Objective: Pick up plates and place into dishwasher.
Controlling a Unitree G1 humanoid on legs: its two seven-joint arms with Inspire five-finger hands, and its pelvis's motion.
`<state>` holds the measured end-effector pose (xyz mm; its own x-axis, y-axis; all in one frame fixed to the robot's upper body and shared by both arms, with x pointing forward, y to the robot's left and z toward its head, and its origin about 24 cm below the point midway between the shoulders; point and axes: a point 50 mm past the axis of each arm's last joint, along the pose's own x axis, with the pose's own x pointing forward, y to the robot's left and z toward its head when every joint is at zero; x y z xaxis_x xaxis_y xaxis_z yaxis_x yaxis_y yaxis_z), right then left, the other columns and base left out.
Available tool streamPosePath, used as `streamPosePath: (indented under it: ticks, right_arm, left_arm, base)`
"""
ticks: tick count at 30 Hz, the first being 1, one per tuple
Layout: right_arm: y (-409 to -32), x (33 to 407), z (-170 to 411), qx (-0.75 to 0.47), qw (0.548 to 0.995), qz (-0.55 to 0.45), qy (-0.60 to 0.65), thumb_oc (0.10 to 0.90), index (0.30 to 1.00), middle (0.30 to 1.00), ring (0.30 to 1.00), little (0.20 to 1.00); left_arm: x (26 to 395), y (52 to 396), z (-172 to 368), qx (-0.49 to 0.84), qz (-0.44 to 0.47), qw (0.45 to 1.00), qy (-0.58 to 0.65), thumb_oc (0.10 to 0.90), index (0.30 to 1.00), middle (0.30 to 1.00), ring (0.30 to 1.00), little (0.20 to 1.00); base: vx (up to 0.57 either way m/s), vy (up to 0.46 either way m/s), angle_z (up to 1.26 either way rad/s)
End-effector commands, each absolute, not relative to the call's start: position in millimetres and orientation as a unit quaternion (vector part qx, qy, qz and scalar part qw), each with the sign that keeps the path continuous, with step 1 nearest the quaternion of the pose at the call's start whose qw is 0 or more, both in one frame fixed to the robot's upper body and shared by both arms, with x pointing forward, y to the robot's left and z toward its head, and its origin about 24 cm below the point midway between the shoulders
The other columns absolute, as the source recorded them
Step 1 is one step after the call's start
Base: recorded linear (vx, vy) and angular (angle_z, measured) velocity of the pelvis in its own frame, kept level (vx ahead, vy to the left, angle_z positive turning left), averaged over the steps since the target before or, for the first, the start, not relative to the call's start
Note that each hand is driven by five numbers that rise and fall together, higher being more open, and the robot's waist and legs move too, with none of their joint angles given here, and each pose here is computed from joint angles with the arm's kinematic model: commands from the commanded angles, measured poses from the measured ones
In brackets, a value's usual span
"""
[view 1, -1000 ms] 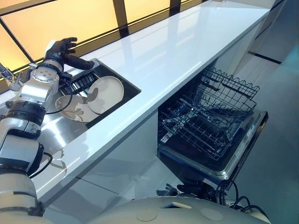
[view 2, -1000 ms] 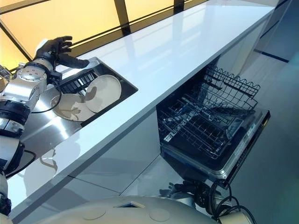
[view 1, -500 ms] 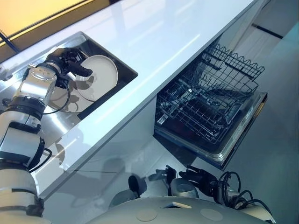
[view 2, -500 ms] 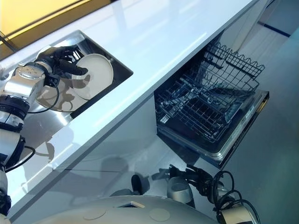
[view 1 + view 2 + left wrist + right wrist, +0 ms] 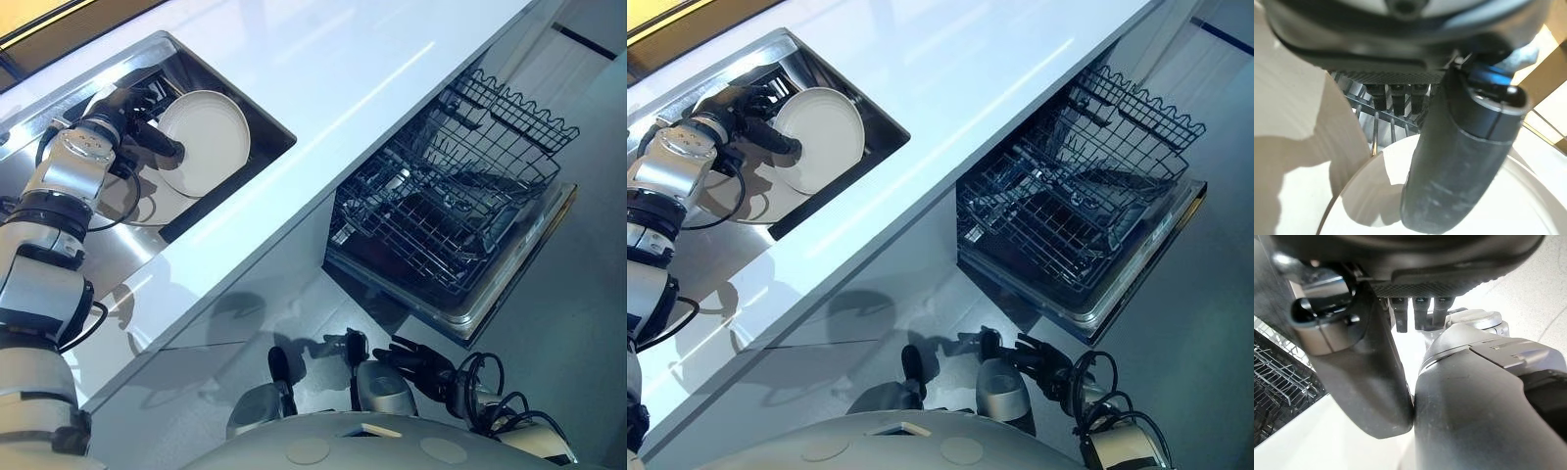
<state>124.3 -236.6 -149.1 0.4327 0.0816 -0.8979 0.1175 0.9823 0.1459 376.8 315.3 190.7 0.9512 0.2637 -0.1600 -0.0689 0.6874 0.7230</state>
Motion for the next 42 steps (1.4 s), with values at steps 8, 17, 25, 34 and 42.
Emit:
streamPosePath:
  ticks: [8,17,25,34,42]
  right_arm:
    - [-257,70,-157,0.050,0.796,-0.014,0.603,0.800,0.900,0.900,0.900,0.900]
    - [-264,80,-153,0.042,0.804,-0.018,0.593,0.800,0.900,0.900,0.900,0.900]
    - [-274,81,-150,0.035,0.806,-0.027,0.591,0.800,0.900,0.900,0.900,0.900]
    - [-277,78,-149,0.025,0.804,-0.020,0.594,0.800,0.900,0.900,0.900,0.900]
    - [-274,73,-151,0.019,0.799,-0.006,0.601,0.800,0.900,0.900,0.900,0.900]
  left_arm:
    - [384,309,271,0.352,0.108,0.930,0.012,0.800,0.900,0.900,0.900,0.900]
    - [387,292,249,0.272,-0.039,0.956,0.106,0.800,0.900,0.900,0.900,0.900]
    - [384,284,242,0.189,-0.119,0.967,0.125,0.800,0.900,0.900,0.900,0.900]
    - [383,291,263,0.115,-0.100,0.987,0.043,0.100,0.300,0.300,0.300,0.200]
    - [381,301,274,0.092,-0.074,0.993,-0.006,0.100,0.300,0.300,0.300,0.200]
  base:
    - [-0.01,-0.003,0.01]
    - [-0.04,0.023,0.01]
    - [-0.01,0.014,0.00]
    - [0.01,0.000,-0.01]
    - [0.02,-0.010,-0.05]
